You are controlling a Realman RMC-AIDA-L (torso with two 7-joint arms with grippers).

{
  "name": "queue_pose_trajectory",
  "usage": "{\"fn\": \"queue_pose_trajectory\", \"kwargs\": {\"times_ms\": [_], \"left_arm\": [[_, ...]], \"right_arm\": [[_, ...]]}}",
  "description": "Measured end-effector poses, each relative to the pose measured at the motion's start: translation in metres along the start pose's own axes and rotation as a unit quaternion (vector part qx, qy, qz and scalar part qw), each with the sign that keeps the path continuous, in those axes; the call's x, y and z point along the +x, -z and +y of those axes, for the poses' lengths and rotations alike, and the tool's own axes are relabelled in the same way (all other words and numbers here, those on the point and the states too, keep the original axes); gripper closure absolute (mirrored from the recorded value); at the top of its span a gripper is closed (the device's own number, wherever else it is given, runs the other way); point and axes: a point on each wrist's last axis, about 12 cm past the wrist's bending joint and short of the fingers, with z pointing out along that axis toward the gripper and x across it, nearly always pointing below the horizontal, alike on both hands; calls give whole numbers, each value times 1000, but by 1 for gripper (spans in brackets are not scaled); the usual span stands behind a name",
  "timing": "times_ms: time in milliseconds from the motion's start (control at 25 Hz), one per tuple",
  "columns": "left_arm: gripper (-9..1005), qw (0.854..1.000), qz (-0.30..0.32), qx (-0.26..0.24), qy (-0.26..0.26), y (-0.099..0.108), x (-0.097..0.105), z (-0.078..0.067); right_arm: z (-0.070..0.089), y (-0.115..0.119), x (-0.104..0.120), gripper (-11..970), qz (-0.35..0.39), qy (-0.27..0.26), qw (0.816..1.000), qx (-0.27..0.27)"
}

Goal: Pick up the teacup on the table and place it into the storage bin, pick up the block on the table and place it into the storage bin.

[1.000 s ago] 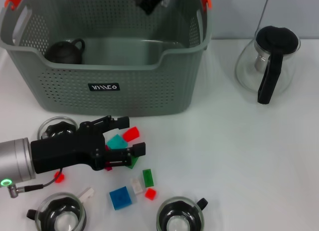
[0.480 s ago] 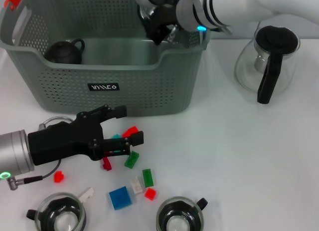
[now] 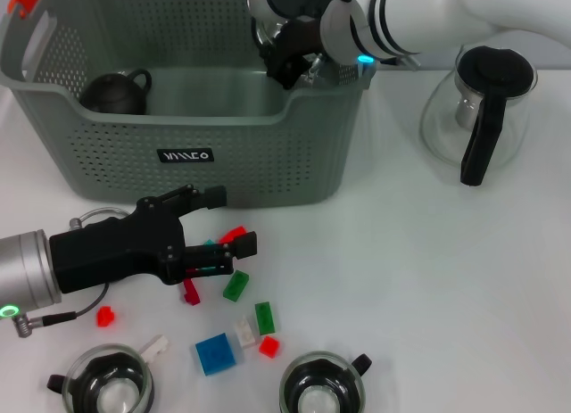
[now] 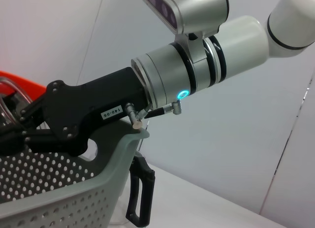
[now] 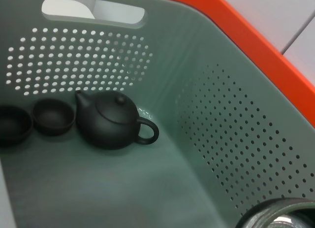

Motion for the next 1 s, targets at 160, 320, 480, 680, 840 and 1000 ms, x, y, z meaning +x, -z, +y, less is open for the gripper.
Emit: {"fn": "queue_pose_trajectory", "kwargs": {"times_ms": [160,320,480,680,840,1000], "left_arm": [[45,1000,0,1,0,0,0,0],[45,1000,-1,1,1,1,1,-1],[45,1000,-1,1,2,1,1,-1],[45,1000,-1,1,4,3,2,-2],[45,1000,1,1,3,6,2,-3],[45,1000,3,5,-1,8,1,-3]], "right_arm": [[-1,1,0,903,2,-9,1000,-3],[-2,3,-1,885,4,-13,1000,-11],[-2,4,-2,827,2,-12,1000,-12],[-3,7,-6,670,-7,-11,1000,-9],[-7,18,-17,478,-44,-12,999,-3],[-14,48,-30,340,-105,-23,994,7]]}}
